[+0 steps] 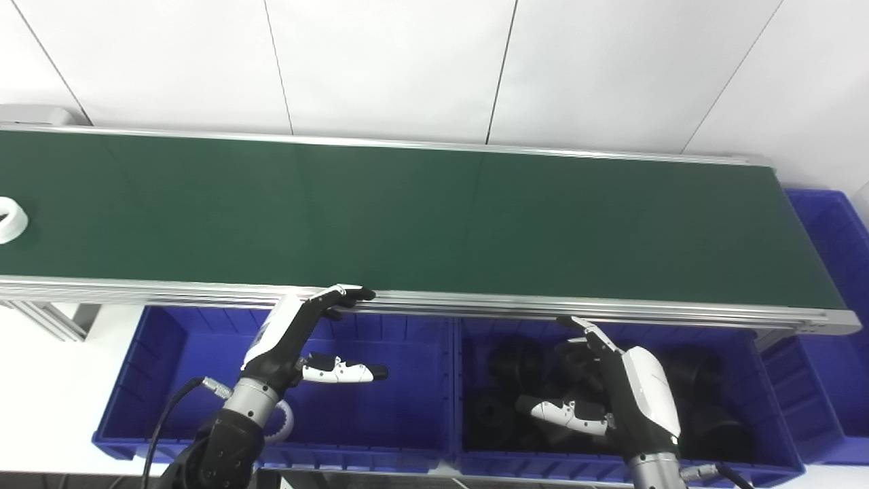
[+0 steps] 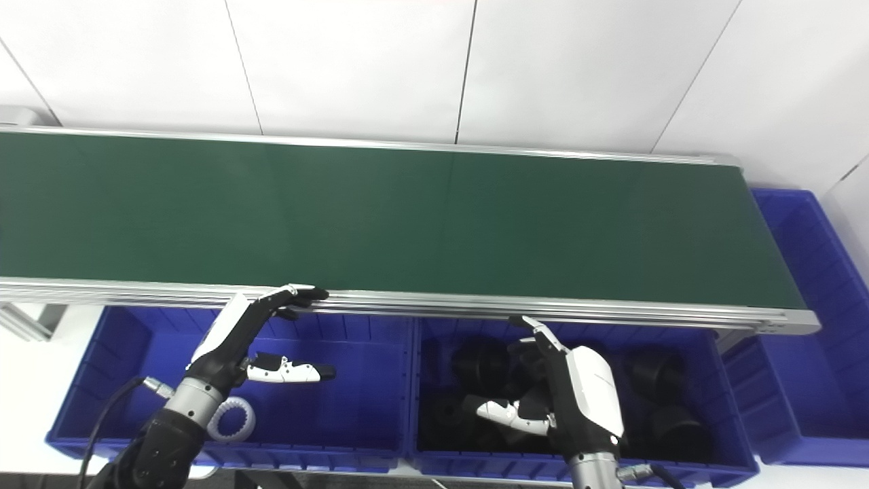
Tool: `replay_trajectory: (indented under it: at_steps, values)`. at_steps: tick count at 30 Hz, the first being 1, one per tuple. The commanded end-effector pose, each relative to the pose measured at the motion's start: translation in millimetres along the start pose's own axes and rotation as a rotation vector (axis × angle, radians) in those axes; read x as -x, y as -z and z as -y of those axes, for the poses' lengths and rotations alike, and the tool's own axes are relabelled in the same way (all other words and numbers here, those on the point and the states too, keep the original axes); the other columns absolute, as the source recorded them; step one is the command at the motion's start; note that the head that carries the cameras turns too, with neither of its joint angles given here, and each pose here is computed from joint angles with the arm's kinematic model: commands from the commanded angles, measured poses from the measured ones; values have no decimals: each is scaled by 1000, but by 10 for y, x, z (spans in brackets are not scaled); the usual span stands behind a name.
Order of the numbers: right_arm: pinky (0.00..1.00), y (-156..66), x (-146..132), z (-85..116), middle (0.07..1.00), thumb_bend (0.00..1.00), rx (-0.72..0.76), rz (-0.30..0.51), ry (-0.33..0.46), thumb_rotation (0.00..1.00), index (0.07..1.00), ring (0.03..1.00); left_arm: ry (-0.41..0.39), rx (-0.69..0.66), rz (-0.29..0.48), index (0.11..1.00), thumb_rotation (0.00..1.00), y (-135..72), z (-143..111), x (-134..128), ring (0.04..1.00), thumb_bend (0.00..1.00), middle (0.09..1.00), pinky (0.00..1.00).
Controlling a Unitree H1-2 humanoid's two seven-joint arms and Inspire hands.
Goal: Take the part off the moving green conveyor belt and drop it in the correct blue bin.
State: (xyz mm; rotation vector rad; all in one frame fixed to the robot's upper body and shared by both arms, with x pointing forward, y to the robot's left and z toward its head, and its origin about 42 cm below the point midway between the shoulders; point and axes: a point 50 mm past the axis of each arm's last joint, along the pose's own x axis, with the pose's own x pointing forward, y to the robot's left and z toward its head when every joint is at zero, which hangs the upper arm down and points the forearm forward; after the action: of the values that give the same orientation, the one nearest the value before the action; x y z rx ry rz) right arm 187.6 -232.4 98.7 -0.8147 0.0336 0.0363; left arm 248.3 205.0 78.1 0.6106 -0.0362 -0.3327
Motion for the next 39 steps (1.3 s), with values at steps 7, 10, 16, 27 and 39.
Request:
replay_trajectory:
  at_steps: [7, 10, 16, 27, 39]
  values:
    - [573, 48, 45, 168, 647, 759, 9, 46, 44, 317, 809, 622, -19, -17, 55, 749, 304, -133, 96, -52, 796, 878, 804, 743]
    - [575, 123, 63, 204, 644, 752, 15, 52, 52, 241, 801, 613, -19, -16, 44, 751, 309, -167, 221, -50, 815, 875, 807, 780]
    - [583, 154, 66, 232, 642, 752, 24, 52, 50, 190, 798, 608, -11, -19, 41, 758, 312, -189, 335, -80, 818, 872, 820, 754]
    - [625, 125, 101, 236, 653, 775, 32, 22, 36, 134, 803, 641, -9, -43, 47, 773, 377, -116, 392, -95, 822, 879, 829, 757]
    - [570, 141, 97, 167, 642, 789, 12, 33, 39, 116, 794, 620, -8, -22, 39, 770, 358, -44, 405, -72, 831, 878, 830, 771]
